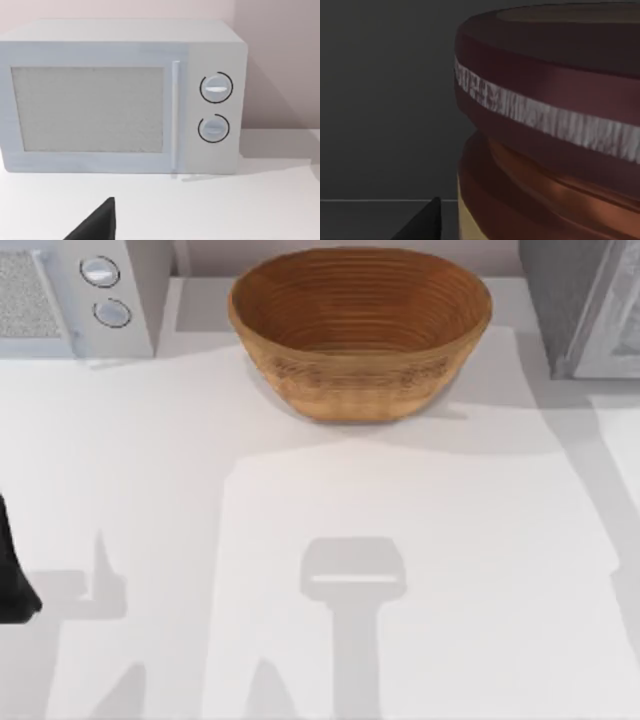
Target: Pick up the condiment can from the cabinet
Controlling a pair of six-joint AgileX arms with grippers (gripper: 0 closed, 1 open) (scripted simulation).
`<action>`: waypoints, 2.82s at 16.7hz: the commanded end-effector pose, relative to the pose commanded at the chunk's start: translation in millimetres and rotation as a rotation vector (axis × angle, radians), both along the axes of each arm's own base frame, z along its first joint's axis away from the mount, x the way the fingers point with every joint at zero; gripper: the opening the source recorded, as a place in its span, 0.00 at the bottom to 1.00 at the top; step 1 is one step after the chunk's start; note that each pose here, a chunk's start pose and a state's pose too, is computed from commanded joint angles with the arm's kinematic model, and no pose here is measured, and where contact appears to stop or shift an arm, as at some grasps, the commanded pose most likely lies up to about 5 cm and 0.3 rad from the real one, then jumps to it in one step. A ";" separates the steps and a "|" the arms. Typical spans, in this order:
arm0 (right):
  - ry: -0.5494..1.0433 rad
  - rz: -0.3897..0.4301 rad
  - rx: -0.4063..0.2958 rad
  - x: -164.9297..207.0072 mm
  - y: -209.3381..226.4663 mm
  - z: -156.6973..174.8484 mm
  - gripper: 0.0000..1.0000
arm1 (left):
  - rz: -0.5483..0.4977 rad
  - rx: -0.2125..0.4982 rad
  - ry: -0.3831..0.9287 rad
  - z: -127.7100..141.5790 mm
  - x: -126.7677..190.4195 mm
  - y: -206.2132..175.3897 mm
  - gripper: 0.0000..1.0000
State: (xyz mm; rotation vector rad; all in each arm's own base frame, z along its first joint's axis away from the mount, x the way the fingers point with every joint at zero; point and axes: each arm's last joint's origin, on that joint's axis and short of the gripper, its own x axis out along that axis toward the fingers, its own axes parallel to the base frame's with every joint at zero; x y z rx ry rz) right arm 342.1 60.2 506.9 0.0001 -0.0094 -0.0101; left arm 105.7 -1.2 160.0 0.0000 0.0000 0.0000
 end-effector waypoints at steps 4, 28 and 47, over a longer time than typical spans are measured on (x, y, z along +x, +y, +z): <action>0.000 0.000 0.000 0.0 0.0 0.0 0.55 | 0.000 0.000 0.000 0.0 0.0 0.0 1.00; 0.028 -0.005 -0.014 -107.2 11.6 41.4 0.00 | 0.000 0.000 0.000 0.0 0.0 0.0 1.00; 0.000 0.000 0.003 -204.7 -22.0 -0.4 0.00 | 0.000 0.000 0.000 0.0 0.0 0.0 1.00</action>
